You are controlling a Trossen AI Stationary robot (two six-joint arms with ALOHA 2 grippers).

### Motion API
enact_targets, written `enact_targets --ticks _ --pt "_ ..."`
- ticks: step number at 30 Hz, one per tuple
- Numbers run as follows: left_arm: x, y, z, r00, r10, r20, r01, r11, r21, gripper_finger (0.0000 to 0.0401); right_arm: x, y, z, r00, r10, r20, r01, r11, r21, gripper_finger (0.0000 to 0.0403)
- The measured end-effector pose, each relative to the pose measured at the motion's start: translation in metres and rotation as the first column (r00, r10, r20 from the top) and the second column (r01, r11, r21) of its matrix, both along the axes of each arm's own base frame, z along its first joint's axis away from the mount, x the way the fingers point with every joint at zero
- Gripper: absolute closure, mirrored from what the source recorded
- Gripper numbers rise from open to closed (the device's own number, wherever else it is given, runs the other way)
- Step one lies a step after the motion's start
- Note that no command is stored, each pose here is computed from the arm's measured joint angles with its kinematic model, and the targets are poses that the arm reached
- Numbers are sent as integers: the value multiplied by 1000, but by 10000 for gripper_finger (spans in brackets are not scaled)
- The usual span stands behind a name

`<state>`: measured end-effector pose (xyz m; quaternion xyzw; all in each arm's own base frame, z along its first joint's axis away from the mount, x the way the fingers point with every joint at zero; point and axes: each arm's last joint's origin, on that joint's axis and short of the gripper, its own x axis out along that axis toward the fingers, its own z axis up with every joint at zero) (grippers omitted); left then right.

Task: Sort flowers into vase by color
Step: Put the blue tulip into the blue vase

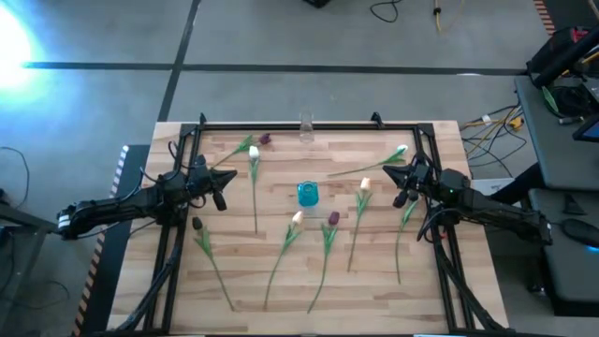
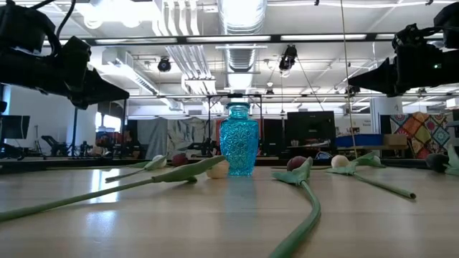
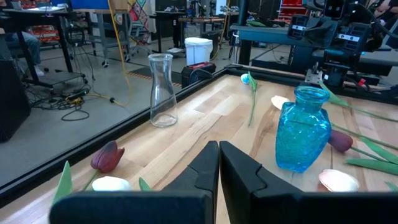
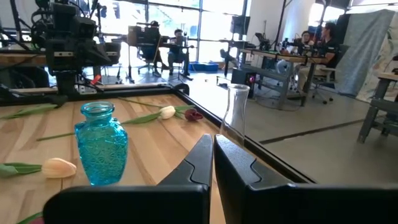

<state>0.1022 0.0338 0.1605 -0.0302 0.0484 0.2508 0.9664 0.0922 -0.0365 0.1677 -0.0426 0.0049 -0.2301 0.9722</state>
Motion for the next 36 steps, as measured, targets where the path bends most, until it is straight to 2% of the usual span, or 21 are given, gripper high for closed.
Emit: enact_targets --ticks 9,16,25,30,33,36 --pt "0 0 0 1000 0 1 0 1000 0 401 0 0 0 1000 -5 1 5 1000 0 394" --pt "0 0 0 1000 0 3 0 1000 1 401 0 0 2 1000 -14 -24 11 995 -95 394" --pt "0 0 0 1000 0 3 0 1000 1 401 0 0 3 997 1 75 -8 996 91 394" --pt "0 0 0 1000 0 3 0 1000 1 401 -1 0 12 982 4 188 -22 995 96 394" --pt "0 0 0 1000 0 3 0 1000 1 401 -1 1 18 963 4 270 -43 990 138 394" --pt "0 0 0 1000 0 3 0 1000 1 401 0 -1 16 962 -27 271 -23 983 182 394"
